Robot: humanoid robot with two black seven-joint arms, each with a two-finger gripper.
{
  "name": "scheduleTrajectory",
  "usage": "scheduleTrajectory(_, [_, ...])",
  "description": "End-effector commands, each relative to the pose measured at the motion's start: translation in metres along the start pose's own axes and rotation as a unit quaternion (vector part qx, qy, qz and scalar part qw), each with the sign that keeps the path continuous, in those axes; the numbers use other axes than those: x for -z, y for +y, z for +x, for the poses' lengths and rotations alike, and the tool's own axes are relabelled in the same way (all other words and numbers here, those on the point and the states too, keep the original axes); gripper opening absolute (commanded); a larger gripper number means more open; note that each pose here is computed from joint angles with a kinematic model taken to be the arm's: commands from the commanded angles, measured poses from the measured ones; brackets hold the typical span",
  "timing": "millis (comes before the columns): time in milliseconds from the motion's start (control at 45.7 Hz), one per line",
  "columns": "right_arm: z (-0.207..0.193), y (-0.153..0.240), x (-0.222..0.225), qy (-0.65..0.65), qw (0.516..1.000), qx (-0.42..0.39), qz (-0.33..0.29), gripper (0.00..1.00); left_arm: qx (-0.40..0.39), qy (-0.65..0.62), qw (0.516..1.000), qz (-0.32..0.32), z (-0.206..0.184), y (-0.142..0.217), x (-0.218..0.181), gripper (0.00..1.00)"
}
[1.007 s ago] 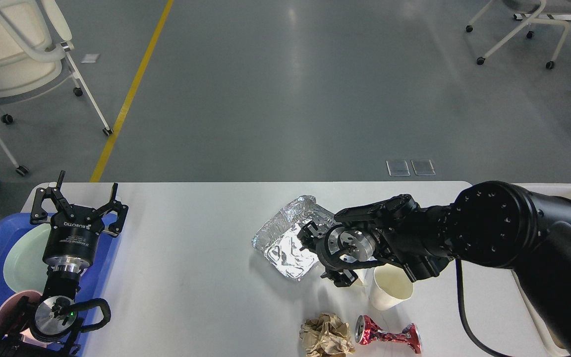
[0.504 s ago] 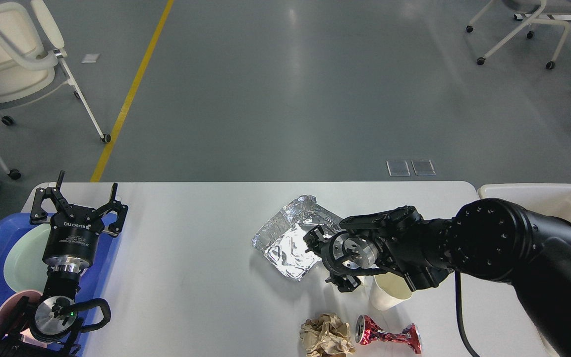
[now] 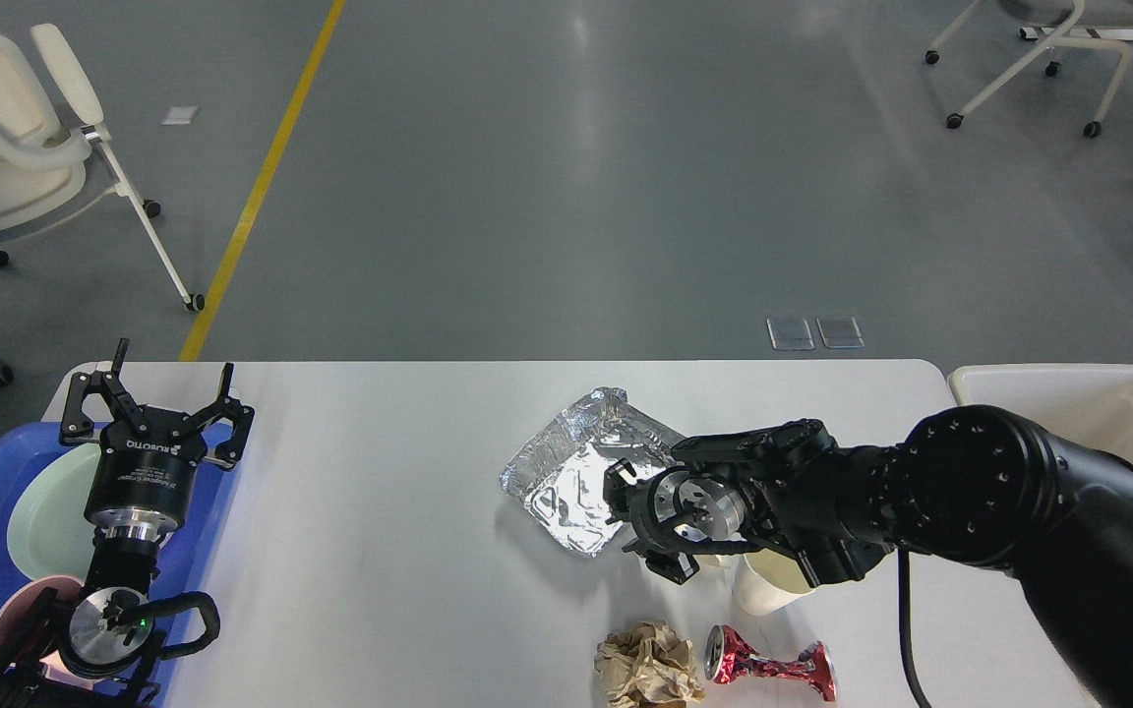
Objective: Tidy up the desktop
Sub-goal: 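Close the right gripper on the foil tray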
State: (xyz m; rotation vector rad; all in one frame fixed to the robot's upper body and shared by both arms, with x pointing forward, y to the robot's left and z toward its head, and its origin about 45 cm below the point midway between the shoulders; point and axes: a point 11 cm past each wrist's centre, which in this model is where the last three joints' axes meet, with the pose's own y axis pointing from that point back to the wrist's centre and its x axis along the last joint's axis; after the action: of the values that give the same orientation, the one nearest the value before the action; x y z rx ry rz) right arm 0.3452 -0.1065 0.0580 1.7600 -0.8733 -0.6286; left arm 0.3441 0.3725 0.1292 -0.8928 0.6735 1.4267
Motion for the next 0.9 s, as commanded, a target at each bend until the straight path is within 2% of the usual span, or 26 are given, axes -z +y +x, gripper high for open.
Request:
scheduleTrajectory(0, [0.000, -0.001, -0.002, 0.000, 1.000, 0.000, -0.002, 0.00, 0.000, 0.000, 1.000, 0.000, 0.000, 0.000, 0.000, 0.96])
scheduleTrajectory(350, [-0.002, 0.000, -0.001, -0.004, 1.000, -0.009, -0.003, 0.00, -0.001, 0.000, 1.000, 0.000, 0.000, 0.000, 0.000, 0.96])
scheduleTrajectory(438, [-0.016, 0.003, 0.001, -0.001, 1.000, 0.009, -0.004, 0.00, 0.000, 0.000, 1.000, 0.000, 0.000, 0.000, 0.000, 0.96])
scheduleTrajectory(745, [-0.033, 0.057, 0.062, 0.031, 0.998, 0.033, 0.035, 0.00, 0.000, 0.000, 1.000, 0.000, 0.000, 0.000, 0.000, 0.96])
scheduleTrajectory(876, [-0.012, 0.095, 0.079, 0.043, 0.998, 0.018, 0.048, 0.00, 0.000, 0.000, 1.000, 0.001, 0.000, 0.000, 0.000, 0.96])
